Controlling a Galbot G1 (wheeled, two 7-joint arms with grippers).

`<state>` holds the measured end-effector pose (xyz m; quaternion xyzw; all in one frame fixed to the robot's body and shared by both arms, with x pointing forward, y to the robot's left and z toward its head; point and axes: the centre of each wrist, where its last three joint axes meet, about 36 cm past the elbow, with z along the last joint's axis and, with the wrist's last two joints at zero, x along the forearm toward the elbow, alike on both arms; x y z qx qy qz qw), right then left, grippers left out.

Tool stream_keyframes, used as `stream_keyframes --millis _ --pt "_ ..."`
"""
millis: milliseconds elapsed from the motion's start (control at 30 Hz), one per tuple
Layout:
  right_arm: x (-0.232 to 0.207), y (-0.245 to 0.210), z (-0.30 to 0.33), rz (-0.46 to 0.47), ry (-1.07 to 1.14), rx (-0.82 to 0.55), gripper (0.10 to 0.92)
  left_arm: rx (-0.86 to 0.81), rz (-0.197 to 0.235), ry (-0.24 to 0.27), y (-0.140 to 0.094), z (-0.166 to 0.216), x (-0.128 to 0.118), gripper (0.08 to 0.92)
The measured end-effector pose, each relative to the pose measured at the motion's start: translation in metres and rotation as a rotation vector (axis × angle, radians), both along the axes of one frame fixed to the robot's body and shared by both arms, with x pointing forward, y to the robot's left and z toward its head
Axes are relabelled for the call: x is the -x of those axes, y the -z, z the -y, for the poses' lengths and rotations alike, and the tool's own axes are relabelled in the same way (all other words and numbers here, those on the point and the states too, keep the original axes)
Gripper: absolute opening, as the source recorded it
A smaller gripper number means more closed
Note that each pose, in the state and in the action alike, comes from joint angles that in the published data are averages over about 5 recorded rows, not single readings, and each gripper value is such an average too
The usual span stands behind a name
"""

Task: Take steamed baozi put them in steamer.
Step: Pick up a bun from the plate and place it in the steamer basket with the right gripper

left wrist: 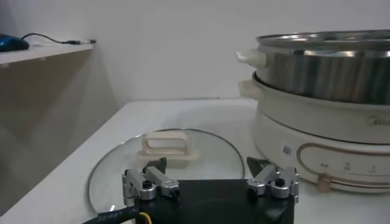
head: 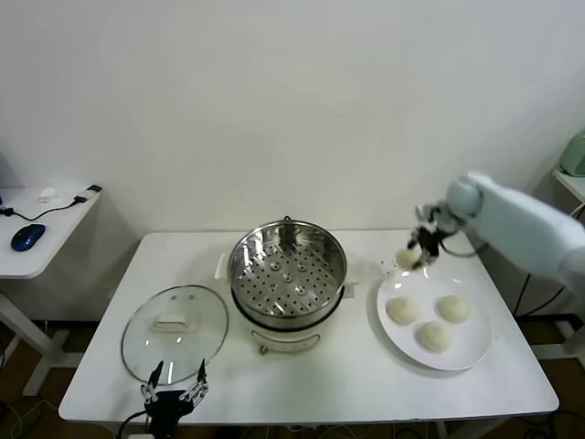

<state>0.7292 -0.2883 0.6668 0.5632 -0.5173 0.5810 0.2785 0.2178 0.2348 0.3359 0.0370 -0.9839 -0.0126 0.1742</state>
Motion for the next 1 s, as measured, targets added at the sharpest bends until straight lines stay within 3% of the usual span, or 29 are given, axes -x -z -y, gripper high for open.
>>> stream_keyframes --millis 133,300,600,1000 --pt "0.012 -0.042 -0.074 0.038 -0.25 0.01 0.568 0.003 0.003 0.008 0.0 0.003 -0.002 0.823" --pt "0.026 -0.052 -0.143 0.073 -0.558 0.078 0.568 0.001 0.003 0.018 0.001 0.004 -0.004 0.823" --pt "0.01 -0.01 -0.204 0.12 -0.923 0.212 0.568 0.0 -0.002 0.039 0.004 0.009 -0.003 0.823" --pt "-0.019 0.056 -0.237 0.149 -1.022 0.224 0.568 0.001 -0.002 0.043 0.008 0.015 -0.001 0.823"
